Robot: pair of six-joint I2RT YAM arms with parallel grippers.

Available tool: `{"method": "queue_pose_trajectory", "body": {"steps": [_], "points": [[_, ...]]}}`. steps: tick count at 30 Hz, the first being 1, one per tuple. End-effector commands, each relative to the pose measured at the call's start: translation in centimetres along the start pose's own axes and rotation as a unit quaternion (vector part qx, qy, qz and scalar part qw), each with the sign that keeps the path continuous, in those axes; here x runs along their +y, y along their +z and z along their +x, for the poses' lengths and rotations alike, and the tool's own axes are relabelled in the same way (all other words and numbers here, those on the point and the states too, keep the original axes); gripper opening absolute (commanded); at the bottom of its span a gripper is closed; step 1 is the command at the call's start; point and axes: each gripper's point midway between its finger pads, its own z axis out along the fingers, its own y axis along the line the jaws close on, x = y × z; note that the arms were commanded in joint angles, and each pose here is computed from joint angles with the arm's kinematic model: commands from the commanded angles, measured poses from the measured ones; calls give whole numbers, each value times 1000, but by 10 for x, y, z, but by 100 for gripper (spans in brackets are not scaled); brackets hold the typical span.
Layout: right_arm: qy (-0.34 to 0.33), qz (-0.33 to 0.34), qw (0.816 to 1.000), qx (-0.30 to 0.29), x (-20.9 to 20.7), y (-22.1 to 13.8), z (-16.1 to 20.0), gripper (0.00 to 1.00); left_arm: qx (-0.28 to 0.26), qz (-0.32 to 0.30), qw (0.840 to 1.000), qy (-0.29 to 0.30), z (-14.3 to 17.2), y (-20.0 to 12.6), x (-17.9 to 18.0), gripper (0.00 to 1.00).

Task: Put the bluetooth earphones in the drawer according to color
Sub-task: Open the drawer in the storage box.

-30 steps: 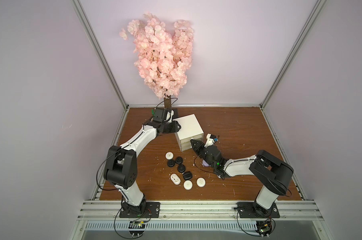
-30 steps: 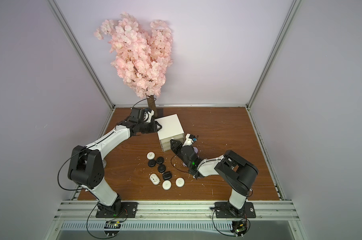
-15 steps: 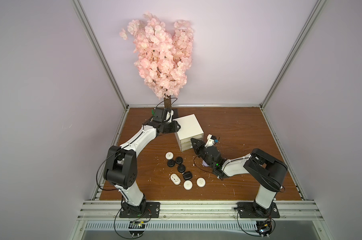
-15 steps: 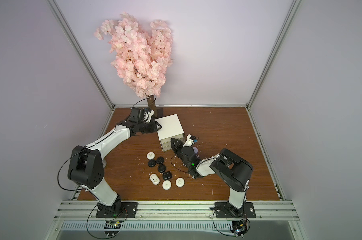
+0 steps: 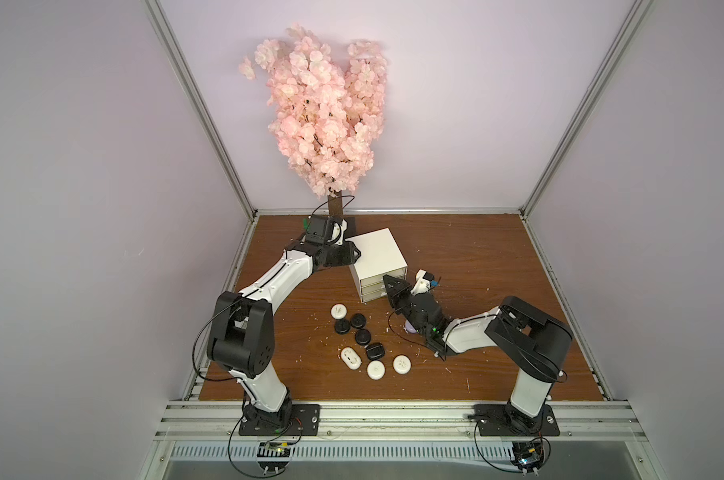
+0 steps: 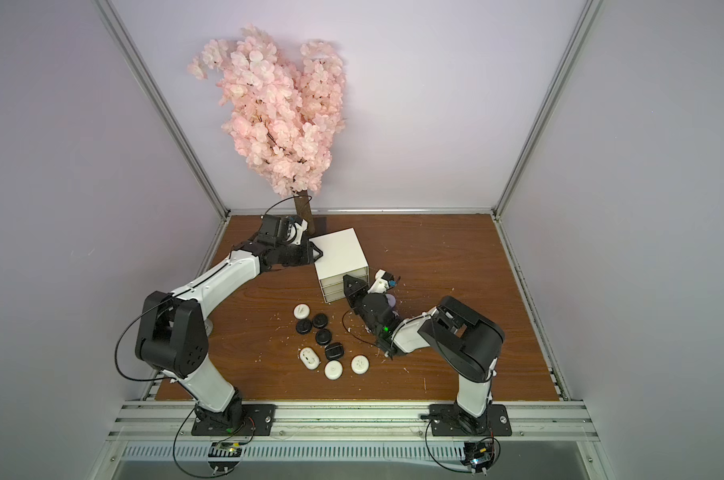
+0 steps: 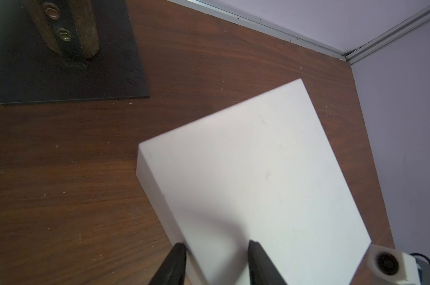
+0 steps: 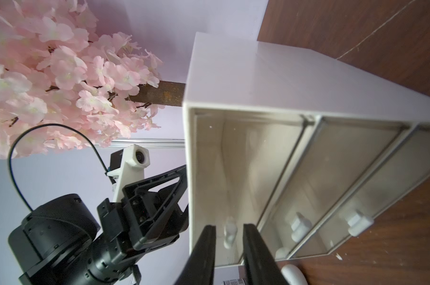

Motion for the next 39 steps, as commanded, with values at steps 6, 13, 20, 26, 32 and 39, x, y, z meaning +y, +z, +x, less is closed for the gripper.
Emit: {"method": "queue_pose_trajectory", "body": {"steps": [6,13,20,26,32,39], "points": [[22,-22,999,-19,9,5,-7,22,33,-23,999,2,20,13,13,42],[23,-25,999,-23,12,9,-9,18,37,-21,999,5,23,15,11,41],[26,-20,999,-22,7,8,-10,5,40,-23,999,8,26,16,9,40],[35,-3,999,7,-7,-1,-1,0,41,-30,999,2,28,19,8,38],[37,12,998,39,-16,-14,13,0,34,-44,998,-12,28,21,15,35],[40,28,996,68,-24,-35,32,0,24,-53,998,-19,27,21,18,34]]}}
